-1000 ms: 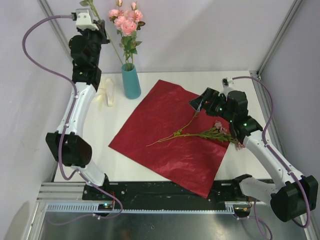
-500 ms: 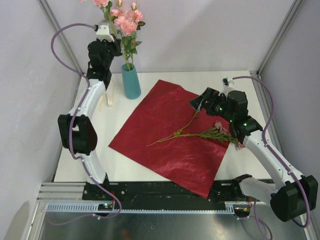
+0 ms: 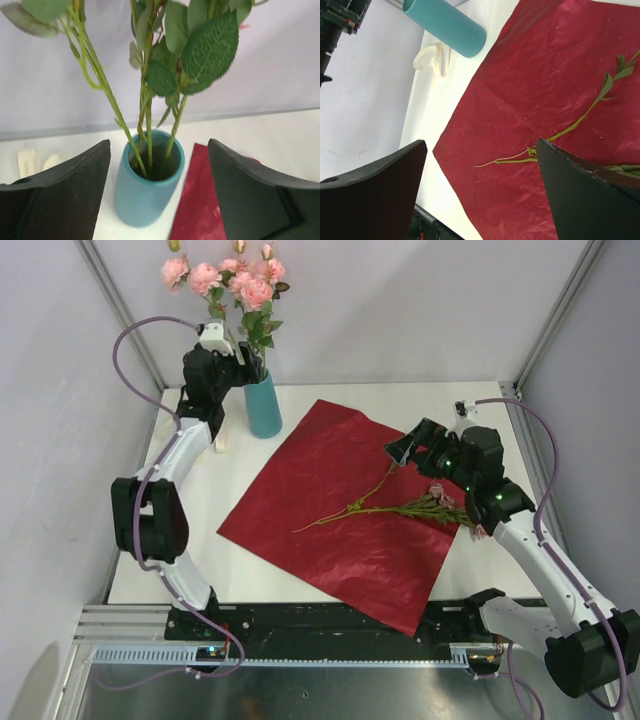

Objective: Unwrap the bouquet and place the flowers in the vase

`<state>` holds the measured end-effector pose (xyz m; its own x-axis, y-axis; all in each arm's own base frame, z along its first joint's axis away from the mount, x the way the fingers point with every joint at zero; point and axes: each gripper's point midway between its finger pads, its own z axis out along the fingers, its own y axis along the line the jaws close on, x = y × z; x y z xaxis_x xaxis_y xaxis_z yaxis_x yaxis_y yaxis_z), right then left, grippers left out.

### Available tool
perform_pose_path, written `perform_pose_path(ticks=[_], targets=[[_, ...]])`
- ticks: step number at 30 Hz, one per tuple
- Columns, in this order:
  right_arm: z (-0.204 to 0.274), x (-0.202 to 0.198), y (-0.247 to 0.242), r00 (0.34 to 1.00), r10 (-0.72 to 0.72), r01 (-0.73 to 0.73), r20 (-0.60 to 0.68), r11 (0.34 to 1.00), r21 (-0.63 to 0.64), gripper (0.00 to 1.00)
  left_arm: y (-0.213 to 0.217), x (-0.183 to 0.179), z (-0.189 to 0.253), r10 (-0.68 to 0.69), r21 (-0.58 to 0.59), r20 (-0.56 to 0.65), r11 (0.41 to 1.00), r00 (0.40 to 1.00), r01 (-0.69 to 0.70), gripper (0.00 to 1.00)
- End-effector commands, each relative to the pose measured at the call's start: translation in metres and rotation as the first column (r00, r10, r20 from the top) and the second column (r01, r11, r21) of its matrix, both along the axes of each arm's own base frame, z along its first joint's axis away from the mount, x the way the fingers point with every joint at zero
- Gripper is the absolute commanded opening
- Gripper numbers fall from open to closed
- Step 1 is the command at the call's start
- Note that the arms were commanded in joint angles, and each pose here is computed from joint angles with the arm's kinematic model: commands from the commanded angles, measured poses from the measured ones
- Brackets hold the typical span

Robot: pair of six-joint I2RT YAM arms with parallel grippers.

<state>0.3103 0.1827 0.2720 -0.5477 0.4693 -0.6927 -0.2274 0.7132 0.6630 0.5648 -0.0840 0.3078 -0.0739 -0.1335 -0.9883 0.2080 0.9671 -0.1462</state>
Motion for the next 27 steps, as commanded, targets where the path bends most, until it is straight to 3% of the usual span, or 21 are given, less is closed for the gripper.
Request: perform_pose_path(ticks=[1,3,6,13,20,27], targets=[[0.007,-0.007,-0.004,0.999,-0.038,0.039,-0.023,0.999,0.038,0.97,-0.001,-0.038,0.044,-0.018,-0.052,0.046,0.998,0.999,0.02,0.88],[0.004,-0.009,-0.005,0.997,-0.058,0.061,-0.052,0.997,0.048,0.96,-0.001,-0.051,0.038,-0.023,-0.058,0.008,0.998,1.0,0.024,0.95],[-0.006,-0.007,-0.015,0.982,-0.143,0.151,-0.122,0.987,0.061,0.95,-0.005,-0.072,0.021,-0.057,-0.059,-0.067,0.997,0.996,0.053,0.97],[-0.046,0.006,-0.046,0.873,-0.386,0.415,-0.299,0.909,0.037,0.93,-0.019,-0.136,-0.017,-0.156,-0.137,-0.241,0.983,0.958,0.125,0.99],[-0.082,0.037,-0.034,0.87,-0.384,0.413,-0.308,0.91,0.032,0.77,-0.053,-0.209,-0.049,-0.314,-0.26,-0.314,0.936,0.896,0.237,1.0],[-0.113,0.081,-0.014,0.921,-0.313,0.323,-0.23,0.946,0.004,0.69,-0.077,-0.273,-0.077,-0.413,-0.247,-0.338,0.906,0.846,0.344,1.0]])
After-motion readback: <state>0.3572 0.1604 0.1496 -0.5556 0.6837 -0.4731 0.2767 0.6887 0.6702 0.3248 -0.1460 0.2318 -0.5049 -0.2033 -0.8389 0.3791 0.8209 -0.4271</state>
